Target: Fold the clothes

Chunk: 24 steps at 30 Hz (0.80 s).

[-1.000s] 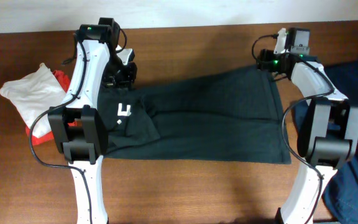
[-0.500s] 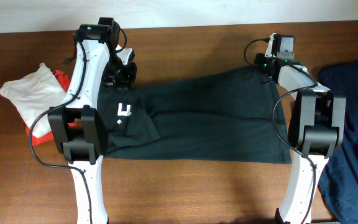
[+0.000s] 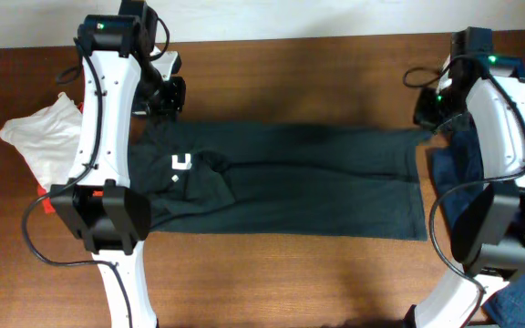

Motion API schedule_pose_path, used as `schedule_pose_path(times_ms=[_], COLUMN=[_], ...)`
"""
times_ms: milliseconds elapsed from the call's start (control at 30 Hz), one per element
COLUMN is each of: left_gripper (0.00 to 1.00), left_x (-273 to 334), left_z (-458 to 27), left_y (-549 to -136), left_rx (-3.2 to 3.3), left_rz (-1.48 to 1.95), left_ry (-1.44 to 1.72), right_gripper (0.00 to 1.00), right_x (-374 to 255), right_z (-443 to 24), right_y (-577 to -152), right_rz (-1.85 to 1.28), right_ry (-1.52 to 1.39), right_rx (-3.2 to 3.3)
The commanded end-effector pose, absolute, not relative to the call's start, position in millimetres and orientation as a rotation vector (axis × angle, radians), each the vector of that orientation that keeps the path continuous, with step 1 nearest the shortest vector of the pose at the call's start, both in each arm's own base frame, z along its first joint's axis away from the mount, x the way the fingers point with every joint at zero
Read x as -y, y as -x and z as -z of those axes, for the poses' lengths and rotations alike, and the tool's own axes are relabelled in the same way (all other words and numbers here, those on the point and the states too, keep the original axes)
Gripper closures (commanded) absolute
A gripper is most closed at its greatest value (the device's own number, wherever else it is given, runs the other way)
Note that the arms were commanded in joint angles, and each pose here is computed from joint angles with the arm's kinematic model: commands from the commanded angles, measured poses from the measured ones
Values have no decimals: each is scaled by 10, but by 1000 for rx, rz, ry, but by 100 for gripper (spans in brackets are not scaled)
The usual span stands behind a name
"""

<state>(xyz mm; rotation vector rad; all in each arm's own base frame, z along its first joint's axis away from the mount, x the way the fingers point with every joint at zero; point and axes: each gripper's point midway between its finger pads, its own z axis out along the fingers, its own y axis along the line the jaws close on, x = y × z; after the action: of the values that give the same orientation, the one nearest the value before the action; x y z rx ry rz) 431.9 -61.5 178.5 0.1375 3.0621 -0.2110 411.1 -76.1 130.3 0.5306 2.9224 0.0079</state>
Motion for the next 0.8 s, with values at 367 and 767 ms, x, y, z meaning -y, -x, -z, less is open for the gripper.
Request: schedule_pose_path(times_ms=[367, 767], left_gripper=[99, 46], left_x=[239, 259], left_z=[-1566, -1266], left_y=[-3009, -2497], left_rx=[-3369, -3558], left_rz=[173, 169], left_ry=[42, 40], right_gripper=[96, 66], right_x=[733, 774], right_z=[-1051, -746], right_y=[-3069, -2783], right_rz=[149, 244], right_ry=[-551, -543], right_rx=[-3346, -3440])
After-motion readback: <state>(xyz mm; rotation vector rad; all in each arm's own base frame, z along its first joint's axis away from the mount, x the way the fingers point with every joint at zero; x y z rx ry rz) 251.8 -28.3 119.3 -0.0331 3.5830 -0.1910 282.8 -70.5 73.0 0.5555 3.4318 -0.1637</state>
